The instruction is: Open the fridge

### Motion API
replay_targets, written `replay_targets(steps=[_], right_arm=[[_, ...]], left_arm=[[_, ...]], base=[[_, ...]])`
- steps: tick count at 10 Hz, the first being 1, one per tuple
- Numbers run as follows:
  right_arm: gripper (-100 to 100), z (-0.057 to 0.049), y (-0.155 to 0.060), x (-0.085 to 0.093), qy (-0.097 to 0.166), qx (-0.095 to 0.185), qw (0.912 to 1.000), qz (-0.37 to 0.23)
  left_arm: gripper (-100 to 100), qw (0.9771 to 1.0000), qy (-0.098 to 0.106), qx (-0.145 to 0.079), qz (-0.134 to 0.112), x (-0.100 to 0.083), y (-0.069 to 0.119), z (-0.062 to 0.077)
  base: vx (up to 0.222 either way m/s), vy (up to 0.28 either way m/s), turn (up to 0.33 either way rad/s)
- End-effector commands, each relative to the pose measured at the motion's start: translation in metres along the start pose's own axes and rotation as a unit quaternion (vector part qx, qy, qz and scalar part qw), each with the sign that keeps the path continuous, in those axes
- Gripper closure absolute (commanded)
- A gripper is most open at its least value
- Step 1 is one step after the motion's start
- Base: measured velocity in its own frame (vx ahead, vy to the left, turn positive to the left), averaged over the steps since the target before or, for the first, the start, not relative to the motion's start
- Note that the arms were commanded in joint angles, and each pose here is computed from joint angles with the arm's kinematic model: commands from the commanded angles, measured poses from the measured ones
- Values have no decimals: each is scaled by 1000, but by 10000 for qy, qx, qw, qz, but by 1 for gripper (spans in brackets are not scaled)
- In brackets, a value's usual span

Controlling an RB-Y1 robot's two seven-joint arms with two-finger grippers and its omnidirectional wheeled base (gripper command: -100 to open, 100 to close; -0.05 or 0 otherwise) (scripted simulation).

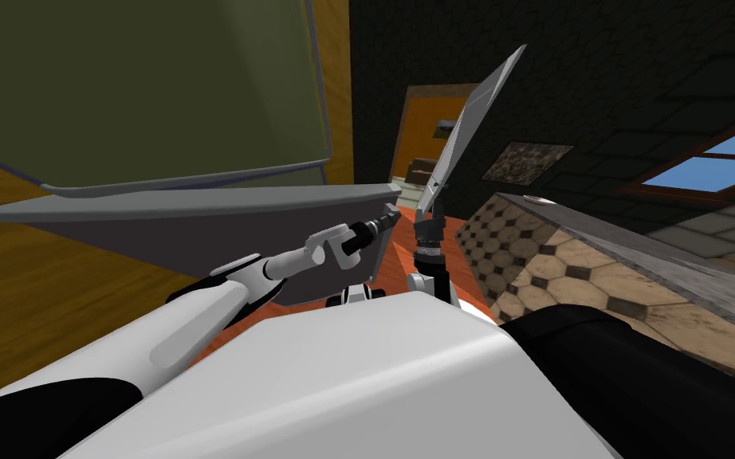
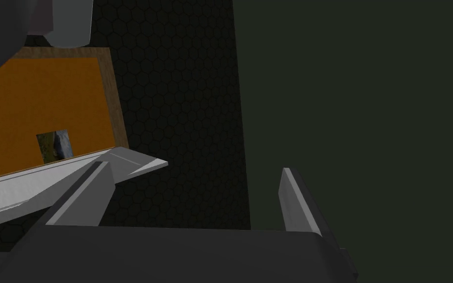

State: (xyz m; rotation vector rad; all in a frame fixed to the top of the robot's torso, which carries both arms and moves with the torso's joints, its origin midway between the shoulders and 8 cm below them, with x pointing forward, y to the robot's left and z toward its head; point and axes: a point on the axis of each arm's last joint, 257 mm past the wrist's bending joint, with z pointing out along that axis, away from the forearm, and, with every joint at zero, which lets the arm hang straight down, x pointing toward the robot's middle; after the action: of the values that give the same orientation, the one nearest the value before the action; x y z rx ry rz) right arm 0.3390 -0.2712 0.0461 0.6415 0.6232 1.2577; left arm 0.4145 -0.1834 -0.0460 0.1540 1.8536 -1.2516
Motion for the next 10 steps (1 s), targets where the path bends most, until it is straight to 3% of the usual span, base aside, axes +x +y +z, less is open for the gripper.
replay_targets(steps=[1, 2, 3, 4, 8, 9, 10], right_arm=[[0, 0, 0, 0, 0, 0, 10000, 0], [0, 0, 0, 0, -1, 0, 10000, 0], [0, 0, 0, 0, 0, 1, 10000, 0], [0, 0, 0, 0, 1, 0, 10000, -1], [0, 0, 0, 0, -1, 1, 10000, 0], [0, 0, 0, 0, -1, 0, 10000, 0], [0, 0, 0, 0, 0, 1, 10000, -1]], left_arm=[[100, 9997, 28, -219, -59, 4, 28, 12], [100, 9995, 17, -300, -61, 3, 36, 14], [100, 9997, 189, 40, -131, 10, 12, 23], [100, 9998, 165, 46, -95, 6, 16, 28], [100, 9991, 67, -402, -107, -4, 63, 38], [100, 9991, 67, -402, -107, -4, 63, 38], [100, 9996, 209, -107, -153, -1, 40, 48]], base=[[-7, -20, -3], [11, -21, 4], [-139, 77, -224], [-236, 170, -378], [-50, 21, -6], [20, -9, 2], [-128, 130, -252]])
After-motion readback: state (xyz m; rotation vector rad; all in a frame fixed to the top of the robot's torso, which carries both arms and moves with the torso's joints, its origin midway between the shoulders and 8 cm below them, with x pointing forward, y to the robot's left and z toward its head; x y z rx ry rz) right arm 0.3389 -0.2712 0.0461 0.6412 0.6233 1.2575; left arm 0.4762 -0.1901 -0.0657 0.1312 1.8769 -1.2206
